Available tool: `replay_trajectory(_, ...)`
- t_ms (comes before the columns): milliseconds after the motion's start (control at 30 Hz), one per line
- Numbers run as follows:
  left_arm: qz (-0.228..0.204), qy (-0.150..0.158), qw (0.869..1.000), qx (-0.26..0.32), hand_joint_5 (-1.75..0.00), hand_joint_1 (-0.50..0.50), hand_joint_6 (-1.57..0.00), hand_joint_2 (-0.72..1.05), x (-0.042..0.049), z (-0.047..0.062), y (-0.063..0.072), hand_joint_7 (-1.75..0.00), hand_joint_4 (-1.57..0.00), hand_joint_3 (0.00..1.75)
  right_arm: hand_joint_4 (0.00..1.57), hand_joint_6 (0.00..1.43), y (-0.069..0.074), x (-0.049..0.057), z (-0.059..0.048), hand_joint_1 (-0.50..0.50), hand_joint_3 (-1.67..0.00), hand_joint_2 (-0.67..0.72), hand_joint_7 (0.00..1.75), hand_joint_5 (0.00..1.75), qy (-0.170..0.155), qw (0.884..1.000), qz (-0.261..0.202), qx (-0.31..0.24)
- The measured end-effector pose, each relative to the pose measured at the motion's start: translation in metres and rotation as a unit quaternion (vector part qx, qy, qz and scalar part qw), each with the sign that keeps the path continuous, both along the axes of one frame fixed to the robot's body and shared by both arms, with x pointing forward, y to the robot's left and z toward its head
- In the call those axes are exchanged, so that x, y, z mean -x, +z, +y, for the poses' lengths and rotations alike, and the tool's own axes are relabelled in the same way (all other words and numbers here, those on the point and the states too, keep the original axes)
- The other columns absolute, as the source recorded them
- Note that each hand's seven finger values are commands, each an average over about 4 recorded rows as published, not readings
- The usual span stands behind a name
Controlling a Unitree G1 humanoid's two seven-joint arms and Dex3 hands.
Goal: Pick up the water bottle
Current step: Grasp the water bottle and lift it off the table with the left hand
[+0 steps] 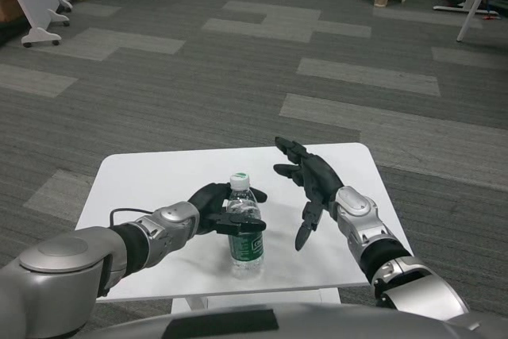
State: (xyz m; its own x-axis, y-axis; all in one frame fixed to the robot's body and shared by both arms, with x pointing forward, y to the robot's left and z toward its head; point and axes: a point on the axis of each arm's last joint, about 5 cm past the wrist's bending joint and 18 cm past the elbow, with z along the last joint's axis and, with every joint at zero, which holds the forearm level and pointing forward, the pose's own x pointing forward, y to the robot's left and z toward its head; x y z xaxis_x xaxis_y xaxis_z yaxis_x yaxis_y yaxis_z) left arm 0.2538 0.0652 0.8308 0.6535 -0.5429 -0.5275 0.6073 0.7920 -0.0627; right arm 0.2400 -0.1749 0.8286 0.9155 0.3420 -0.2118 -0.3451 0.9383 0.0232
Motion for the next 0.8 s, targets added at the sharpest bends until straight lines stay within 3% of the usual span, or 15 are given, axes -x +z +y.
replay_trajectory(133, 0.0, 0.001, 1.0, 0.0, -1.75, 0.5, -1.27, 0.69, -0.0001, 0.0002, 0.0, -1.22, -1.31, 0.07, 0.0, 0.0, 0.0001, 0.0, 0.0, -0.25, -0.08, 0.72, 0.0, 0.58, -0.001, 1.0, 0.0, -0.001)
replay_trajectory(467, -0.012, -0.002, 1.0, 0.002, -1.75, 0.5, -1.31, 0.69, -0.0005, 0.0002, 0.0006, -1.48, -1.35, 0.09, 0.0, 0.0, 0.0002, 0.0002, 0.0001, -0.22, -0.08, 0.72, 0.0, 0.58, -0.001, 1.0, -0.001, -0.001)
replay_trajectory(667, -0.099, -0.023, 0.995, 0.0, -1.75, 0.5, -1.35, 0.69, -0.0025, -0.0004, 0.0055, -1.62, -1.5, 0.0, 0.0, 0.0, 0.0005, 0.0006, 0.0004, -0.23, -0.08, 0.72, 0.0, 0.58, -0.001, 1.0, -0.004, -0.002)
replay_trajectory(800, -0.114, -0.016, 0.993, 0.003, -1.75, 0.5, -1.35, 0.69, -0.0036, 0.0008, 0.0065, -1.61, -1.5, 0.07, 0.0, 0.0, 0.0006, 0.0007, 0.0005, -0.21, -0.08, 0.72, 0.0, 0.58, -0.001, 1.0, -0.004, -0.002)
